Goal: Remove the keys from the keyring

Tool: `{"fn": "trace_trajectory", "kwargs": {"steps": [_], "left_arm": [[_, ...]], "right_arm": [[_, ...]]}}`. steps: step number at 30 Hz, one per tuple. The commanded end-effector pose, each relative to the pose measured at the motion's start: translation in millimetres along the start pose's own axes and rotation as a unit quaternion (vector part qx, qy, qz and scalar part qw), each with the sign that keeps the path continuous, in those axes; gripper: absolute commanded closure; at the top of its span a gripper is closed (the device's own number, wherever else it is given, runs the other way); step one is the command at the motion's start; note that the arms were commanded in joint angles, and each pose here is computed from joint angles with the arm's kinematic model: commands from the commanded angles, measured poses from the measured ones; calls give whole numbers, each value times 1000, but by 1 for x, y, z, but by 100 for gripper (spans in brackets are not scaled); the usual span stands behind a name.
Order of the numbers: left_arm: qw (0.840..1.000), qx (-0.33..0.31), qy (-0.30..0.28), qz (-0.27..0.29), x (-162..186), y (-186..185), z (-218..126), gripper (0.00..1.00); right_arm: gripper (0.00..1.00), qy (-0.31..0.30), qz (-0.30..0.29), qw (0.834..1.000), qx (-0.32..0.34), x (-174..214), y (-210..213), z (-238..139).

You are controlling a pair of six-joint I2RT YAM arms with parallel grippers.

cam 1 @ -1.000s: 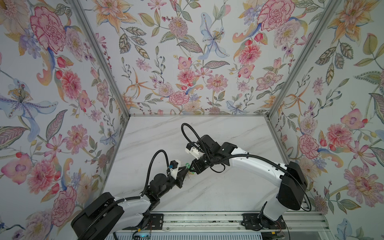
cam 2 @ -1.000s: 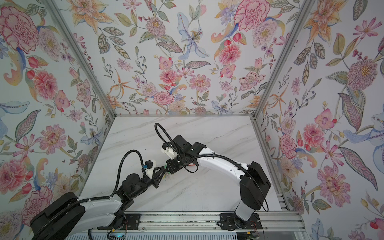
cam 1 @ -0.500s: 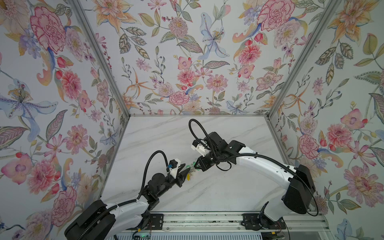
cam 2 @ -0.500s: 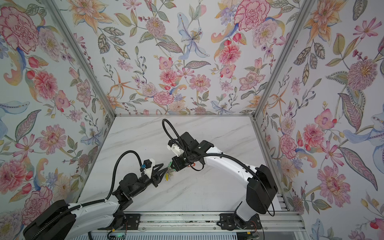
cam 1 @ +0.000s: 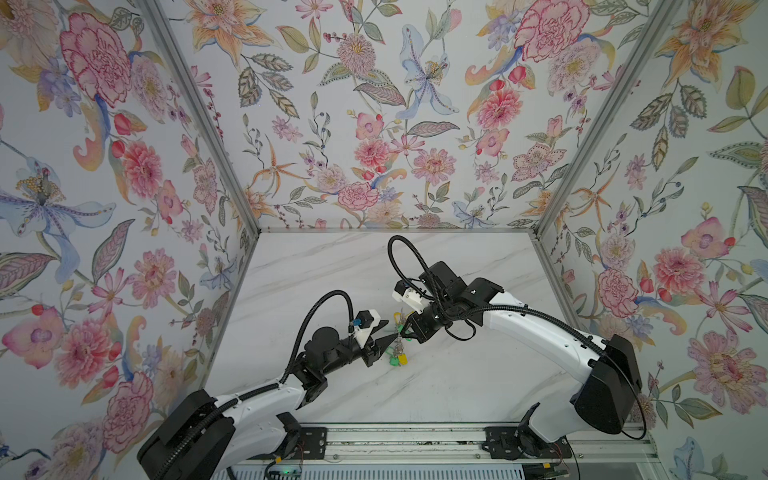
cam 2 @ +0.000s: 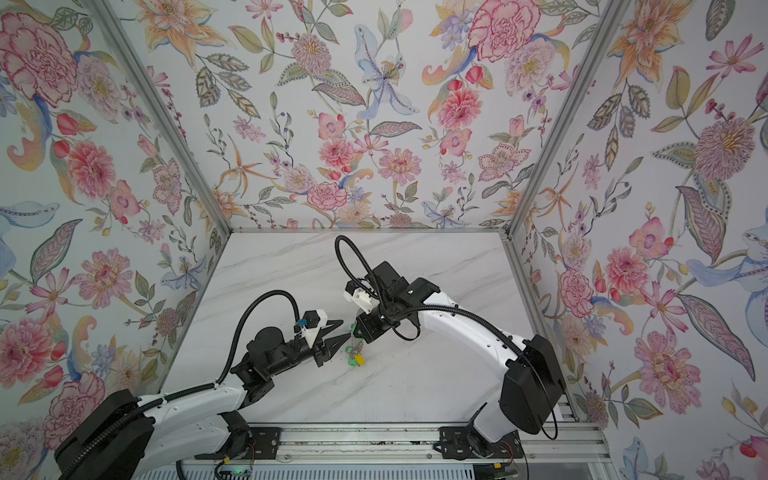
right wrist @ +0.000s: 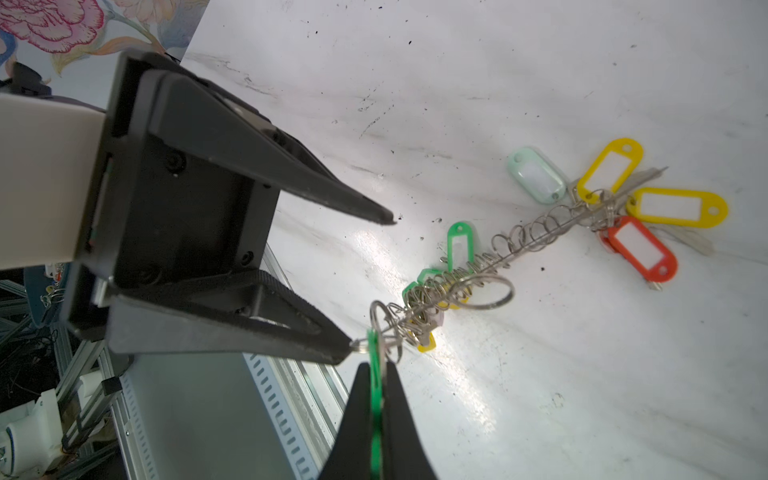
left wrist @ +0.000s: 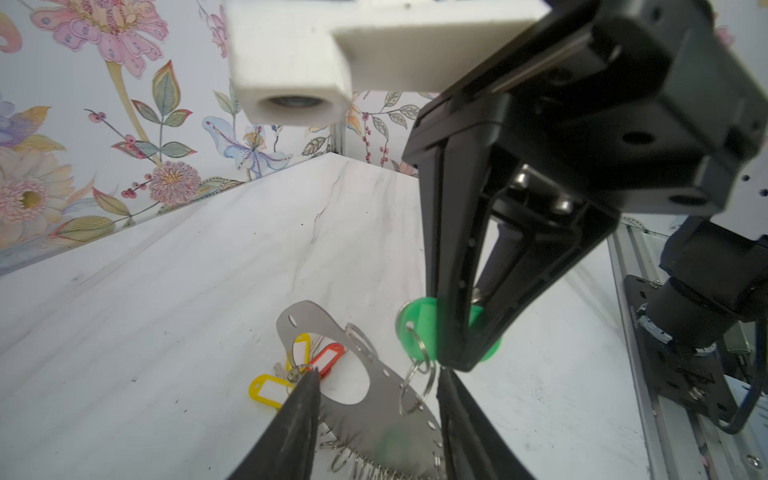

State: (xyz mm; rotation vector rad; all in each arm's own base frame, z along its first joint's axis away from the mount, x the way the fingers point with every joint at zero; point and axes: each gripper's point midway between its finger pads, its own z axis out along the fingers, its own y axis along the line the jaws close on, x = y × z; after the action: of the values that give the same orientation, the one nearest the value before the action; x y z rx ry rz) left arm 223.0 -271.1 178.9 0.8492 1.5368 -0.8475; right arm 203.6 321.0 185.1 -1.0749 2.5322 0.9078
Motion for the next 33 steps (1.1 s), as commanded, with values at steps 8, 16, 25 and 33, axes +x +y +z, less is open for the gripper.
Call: {"fn": "trace_trajectory", "kwargs": {"steps": [8, 16, 25, 33], "left_arm": [[998, 56, 13, 4, 5, -13, 9, 66], [1000, 22, 7, 16, -1, -2, 9, 51], [1000, 19, 2, 17, -4, -2, 6, 67], [999, 31, -2, 12, -4, -6, 7, 81]], "right_arm": [[100, -7, -23, 1000, -14, 2, 10, -16], [100, -2, -29, 999, -18, 6, 14, -15], [100, 9, -35, 999, -29, 7, 21, -8], [100, 2, -42, 999, -24, 1, 23, -10]]}}
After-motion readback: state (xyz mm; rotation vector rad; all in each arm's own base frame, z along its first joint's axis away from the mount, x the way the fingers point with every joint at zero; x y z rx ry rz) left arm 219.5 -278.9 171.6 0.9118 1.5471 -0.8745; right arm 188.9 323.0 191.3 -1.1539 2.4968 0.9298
